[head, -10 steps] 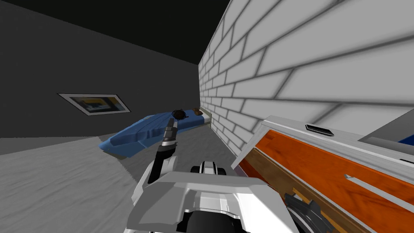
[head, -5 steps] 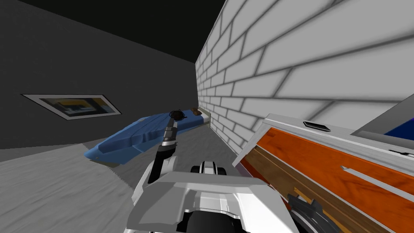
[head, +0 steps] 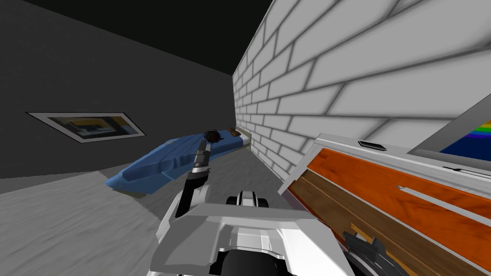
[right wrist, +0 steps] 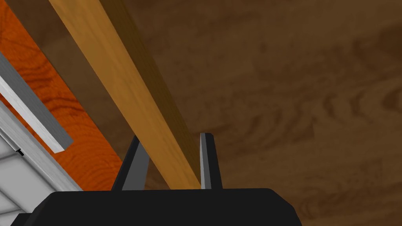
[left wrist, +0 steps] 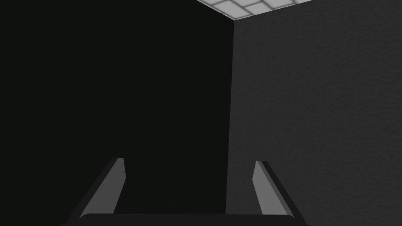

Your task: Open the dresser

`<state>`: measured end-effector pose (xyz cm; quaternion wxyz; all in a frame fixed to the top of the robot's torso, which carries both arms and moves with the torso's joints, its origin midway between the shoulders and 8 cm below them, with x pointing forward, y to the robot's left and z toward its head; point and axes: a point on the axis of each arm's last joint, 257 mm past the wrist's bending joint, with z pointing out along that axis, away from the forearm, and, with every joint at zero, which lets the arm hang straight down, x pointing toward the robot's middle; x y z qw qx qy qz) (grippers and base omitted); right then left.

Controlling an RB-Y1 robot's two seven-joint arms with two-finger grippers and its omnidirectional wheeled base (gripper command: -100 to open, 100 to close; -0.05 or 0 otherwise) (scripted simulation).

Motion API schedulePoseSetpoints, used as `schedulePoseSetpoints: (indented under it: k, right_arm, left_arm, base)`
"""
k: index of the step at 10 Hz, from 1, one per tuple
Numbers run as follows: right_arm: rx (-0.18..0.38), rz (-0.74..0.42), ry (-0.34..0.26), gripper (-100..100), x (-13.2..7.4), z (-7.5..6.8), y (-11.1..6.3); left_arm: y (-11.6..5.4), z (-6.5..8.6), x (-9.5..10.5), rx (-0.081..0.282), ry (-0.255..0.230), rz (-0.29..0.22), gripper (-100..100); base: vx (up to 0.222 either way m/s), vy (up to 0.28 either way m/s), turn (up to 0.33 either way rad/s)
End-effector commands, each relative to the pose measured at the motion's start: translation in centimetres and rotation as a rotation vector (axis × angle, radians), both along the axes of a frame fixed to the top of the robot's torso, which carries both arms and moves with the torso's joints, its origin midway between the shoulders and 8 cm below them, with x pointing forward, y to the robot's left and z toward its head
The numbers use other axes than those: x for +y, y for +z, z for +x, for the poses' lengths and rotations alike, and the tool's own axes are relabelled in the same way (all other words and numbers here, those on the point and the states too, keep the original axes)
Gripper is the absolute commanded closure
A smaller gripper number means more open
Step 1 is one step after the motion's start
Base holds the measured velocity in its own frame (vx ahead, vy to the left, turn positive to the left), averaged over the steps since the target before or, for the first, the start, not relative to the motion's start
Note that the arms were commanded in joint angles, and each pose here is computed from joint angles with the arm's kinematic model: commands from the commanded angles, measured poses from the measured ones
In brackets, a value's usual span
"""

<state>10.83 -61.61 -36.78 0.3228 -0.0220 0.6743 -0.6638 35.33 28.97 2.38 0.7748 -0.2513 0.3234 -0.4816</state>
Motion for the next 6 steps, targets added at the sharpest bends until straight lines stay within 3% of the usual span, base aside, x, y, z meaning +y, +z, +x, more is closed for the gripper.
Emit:
schedulePoseSetpoints:
  k: [1, 6]
  right_arm:
    - [0.003, -0.005, -0.006, -100, -3.3, 0.0, 1.6]
    - [0.002, -0.011, -0.006, -100, -8.3, 0.4, 4.8]
  left_arm:
    - [0.0, 0.0, 0.0, 0.000, 0.000, 0.000, 0]
    - [0.0, 0.0, 0.0, 0.000, 0.000, 0.000, 0]
  base:
    - [-0.016, 0.135, 0.006]
    - [0.000, 0.090, -0.002]
